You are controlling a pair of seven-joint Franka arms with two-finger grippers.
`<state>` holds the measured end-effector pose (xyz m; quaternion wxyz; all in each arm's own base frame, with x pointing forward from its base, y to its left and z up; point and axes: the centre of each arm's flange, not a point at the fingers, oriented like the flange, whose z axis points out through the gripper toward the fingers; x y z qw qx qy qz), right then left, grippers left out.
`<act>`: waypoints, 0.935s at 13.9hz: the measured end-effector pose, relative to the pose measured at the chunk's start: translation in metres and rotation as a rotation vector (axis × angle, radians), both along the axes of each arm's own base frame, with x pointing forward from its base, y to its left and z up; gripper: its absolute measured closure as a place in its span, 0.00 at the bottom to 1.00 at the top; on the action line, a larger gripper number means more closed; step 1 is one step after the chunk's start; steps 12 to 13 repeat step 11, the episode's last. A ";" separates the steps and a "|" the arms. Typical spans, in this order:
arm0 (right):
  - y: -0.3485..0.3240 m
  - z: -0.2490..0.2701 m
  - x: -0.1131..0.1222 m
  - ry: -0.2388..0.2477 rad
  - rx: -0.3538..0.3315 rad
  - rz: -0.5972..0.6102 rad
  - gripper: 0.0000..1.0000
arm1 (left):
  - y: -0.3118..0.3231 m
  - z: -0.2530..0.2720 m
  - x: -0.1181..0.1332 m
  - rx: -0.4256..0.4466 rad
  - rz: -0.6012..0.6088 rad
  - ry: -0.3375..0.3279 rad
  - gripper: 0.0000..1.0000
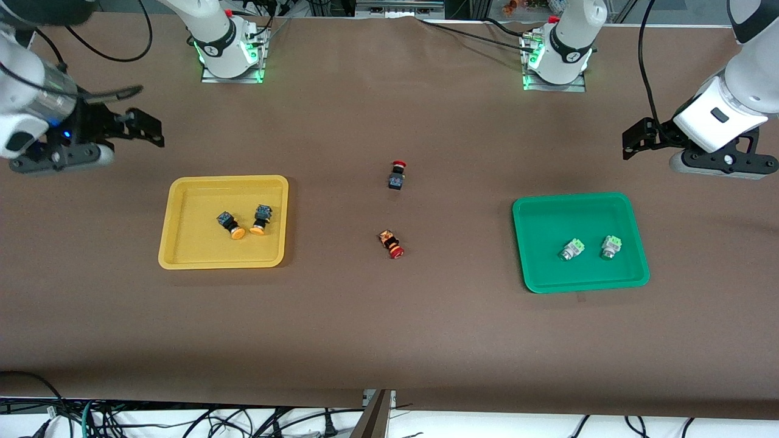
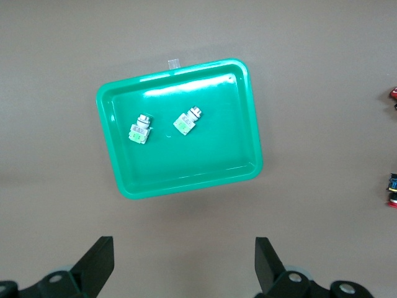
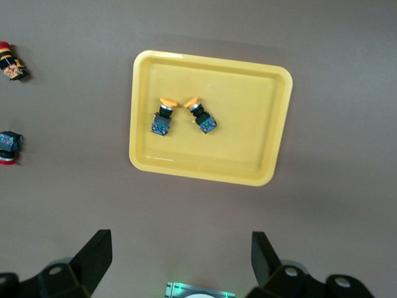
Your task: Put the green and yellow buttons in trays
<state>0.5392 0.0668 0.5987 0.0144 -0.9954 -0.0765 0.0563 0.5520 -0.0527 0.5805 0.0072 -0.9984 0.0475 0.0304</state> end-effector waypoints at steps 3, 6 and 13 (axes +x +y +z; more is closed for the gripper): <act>-0.003 0.024 -0.024 -0.011 -0.008 0.009 0.00 | -0.002 0.000 0.000 0.000 -0.003 -0.001 0.00; -0.002 0.027 -0.027 -0.015 -0.007 0.012 0.00 | -0.005 0.002 0.000 -0.001 -0.009 -0.007 0.00; -0.001 0.021 -0.024 -0.008 -0.021 0.024 0.00 | -0.008 0.002 0.001 -0.001 -0.013 -0.007 0.00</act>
